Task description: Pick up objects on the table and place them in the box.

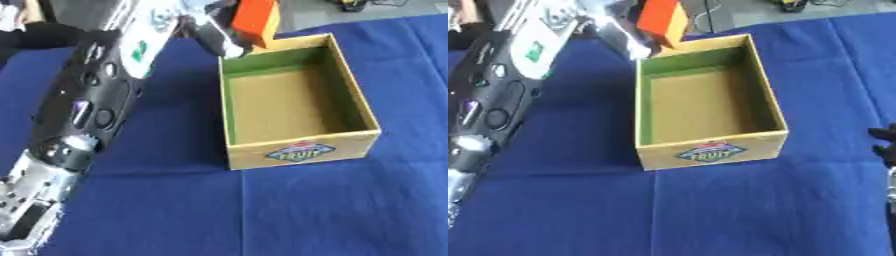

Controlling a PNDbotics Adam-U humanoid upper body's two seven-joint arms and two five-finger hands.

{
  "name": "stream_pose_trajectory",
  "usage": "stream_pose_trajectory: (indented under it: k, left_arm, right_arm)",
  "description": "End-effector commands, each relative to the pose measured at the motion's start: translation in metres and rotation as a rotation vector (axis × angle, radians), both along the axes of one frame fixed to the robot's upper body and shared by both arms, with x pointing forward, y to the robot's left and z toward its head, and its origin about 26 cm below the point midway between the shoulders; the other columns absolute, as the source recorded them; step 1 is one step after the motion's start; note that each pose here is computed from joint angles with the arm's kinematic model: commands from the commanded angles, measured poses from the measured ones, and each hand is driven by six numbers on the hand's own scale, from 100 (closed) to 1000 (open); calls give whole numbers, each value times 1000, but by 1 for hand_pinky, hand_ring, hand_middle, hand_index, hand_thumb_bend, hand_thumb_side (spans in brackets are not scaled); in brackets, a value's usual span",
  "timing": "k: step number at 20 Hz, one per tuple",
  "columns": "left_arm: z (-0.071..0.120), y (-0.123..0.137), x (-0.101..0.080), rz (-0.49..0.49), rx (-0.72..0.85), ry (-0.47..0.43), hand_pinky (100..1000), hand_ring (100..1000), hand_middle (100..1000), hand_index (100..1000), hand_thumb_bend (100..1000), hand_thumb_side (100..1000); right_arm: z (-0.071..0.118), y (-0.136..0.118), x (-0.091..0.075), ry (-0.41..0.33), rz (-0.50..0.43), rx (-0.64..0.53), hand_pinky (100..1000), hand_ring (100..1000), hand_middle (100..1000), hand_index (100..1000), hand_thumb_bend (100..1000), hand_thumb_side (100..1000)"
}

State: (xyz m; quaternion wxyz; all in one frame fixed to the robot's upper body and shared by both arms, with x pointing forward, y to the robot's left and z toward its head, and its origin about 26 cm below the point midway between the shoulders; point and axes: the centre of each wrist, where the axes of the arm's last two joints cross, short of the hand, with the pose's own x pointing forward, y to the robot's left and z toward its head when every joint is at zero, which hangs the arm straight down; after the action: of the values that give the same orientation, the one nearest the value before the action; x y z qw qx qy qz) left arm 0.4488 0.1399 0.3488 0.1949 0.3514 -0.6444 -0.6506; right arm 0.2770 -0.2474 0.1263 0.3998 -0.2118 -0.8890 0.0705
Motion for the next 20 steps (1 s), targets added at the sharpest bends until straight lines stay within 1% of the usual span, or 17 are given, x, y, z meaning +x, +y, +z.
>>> stream_pose_trajectory:
  k: [1, 8, 15, 20]
  left_arm:
    - [1, -12, 4, -3, 18, -29, 225, 394, 324, 489, 100, 245]
    - [-20, -28, 14, -20, 97, -28, 238, 404, 328, 499, 100, 244]
    - [-39, -45, 19, -65, 175, 12, 265, 425, 338, 513, 100, 244]
    - [-51, -55, 22, -58, 242, 26, 345, 483, 398, 586, 100, 246]
  right_arm:
    - [7, 0, 0, -25, 12, -10, 812, 962, 727, 957, 100, 987]
    - [8, 3, 1, -26, 13, -12, 812, 963, 723, 959, 100, 990]
    - [9, 4, 1, -26, 14, -11, 812, 963, 721, 959, 100, 991]
    - [9, 5, 1, -26, 16, -8, 812, 962, 718, 960, 100, 991]
